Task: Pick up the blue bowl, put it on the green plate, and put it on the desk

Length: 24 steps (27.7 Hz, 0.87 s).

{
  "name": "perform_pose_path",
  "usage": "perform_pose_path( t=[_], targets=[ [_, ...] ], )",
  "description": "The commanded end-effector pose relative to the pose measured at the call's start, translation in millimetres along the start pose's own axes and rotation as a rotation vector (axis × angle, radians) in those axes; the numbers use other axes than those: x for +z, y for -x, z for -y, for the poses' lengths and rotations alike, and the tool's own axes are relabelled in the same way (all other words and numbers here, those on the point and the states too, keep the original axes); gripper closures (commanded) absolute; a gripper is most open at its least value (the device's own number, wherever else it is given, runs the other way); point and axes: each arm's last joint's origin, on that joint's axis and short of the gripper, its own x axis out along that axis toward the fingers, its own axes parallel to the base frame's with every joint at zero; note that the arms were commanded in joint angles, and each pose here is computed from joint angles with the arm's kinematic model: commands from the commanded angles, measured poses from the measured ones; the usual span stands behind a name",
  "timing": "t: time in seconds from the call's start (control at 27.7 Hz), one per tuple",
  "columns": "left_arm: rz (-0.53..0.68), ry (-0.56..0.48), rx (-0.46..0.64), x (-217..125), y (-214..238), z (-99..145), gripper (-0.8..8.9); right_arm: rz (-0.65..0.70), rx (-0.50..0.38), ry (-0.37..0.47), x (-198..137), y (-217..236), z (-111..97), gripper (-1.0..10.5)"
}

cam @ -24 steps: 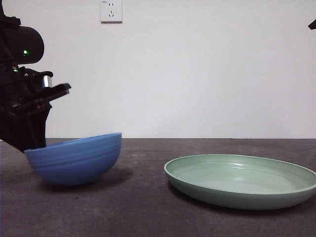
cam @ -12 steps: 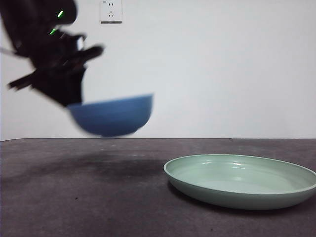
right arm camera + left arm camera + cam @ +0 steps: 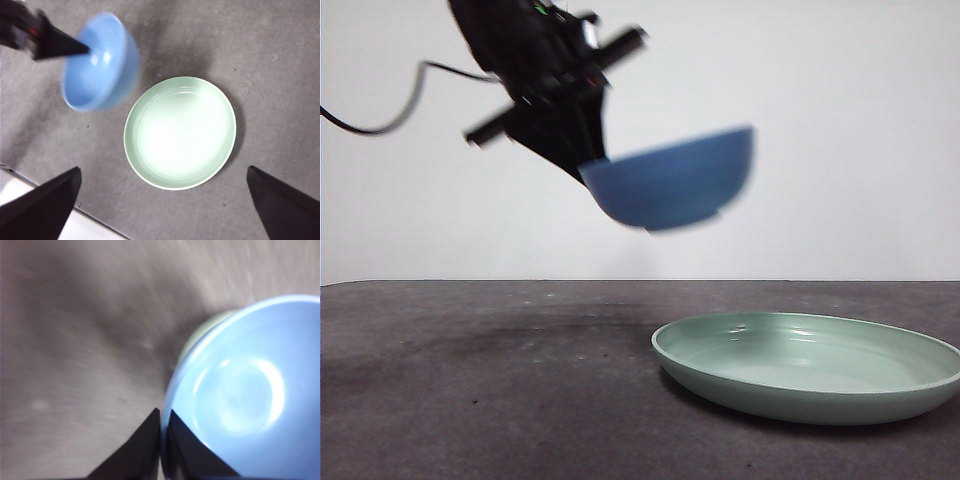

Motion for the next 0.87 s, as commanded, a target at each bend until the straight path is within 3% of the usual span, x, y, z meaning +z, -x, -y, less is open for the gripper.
perform_pose_path(
  t=[0.04, 0.43, 0.76, 0.87],
  targets=[
    [-0.019, -0.025, -0.019, 5.3, -19.0, 15.4, 8.05, 0.018, 0.002, 0.028, 2.8, 4.0, -2.8, 3.1],
    [-0.129, -0.127, -0.021, -4.0, -90.1, 57.2, 8.06, 0.018, 0.002, 0.028, 2.8, 4.0, -2.8, 3.1],
    [-0.184, -0.129, -0.01, -11.2, -116.5, 57.6, 8.04, 0.017, 0.002, 0.028, 2.9, 3.8, -2.7, 3.1],
    [-0.168, -0.131, -0.015, -7.1, -113.8, 59.7, 6.66, 0.018, 0.002, 0.029, 2.9, 3.8, -2.6, 3.1]
  ],
)
